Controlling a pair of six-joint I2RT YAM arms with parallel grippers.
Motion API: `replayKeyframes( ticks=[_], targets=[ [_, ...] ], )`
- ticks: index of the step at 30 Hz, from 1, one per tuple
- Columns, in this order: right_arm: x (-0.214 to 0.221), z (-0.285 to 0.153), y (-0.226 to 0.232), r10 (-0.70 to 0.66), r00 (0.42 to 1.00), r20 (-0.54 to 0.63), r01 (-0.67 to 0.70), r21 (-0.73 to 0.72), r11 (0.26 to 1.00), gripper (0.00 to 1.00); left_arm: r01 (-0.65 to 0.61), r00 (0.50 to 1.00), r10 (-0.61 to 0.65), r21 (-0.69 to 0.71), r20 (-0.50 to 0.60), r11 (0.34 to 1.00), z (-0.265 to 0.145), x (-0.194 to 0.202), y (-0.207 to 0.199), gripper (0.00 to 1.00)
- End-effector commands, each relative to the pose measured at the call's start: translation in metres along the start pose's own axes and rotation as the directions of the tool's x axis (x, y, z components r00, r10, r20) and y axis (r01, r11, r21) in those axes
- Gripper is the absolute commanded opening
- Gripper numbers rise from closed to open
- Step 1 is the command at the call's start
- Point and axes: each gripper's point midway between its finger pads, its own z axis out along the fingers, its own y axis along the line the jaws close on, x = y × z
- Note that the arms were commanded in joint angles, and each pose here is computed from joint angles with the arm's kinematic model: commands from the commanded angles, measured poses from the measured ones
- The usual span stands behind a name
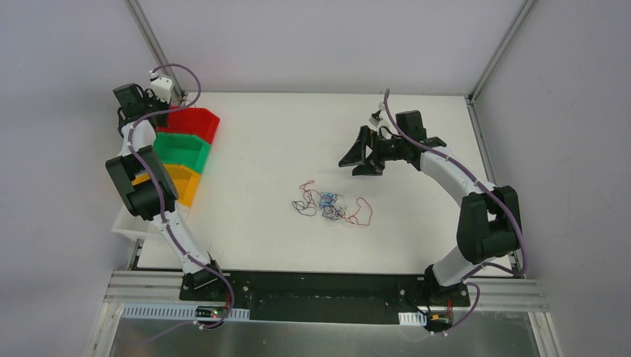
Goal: Untangle the cables
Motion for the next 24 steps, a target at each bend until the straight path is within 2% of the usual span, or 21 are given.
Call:
replayKeyframes(
  ticks=[1,7,12,18,24],
  targets=[
    [-0.005,0.000,0.006,-0.009,1.000,-0.008,0.008,-0.037,0.999,0.96,-0.064,0.998,0.064,-0.034,0.011,0.997,0.008,-0.018,0.007,0.00],
    [-0.007,0.003,0.005,0.003,1.000,-0.011,-0.004,-0.040,0.999,0.96,-0.013,1.000,0.015,-0.078,0.021,0.997,0.024,-0.037,0.016,0.00],
    [-0.004,0.003,0.002,0.007,1.000,-0.016,-0.008,-0.036,0.999,0.96,-0.035,0.999,0.038,-0.107,0.023,0.994,0.040,-0.050,0.019,0.00],
    [-0.001,0.002,0.001,0.000,1.000,-0.020,0.000,-0.035,0.999,0.96,-0.055,0.999,0.055,-0.078,-0.004,0.995,0.046,-0.040,0.009,0.00],
    [0.001,0.000,0.001,-0.006,1.000,-0.020,0.005,-0.033,0.999,0.96,-0.087,0.995,0.085,-0.057,-0.047,0.995,0.032,-0.023,-0.001,0.00]
  ],
)
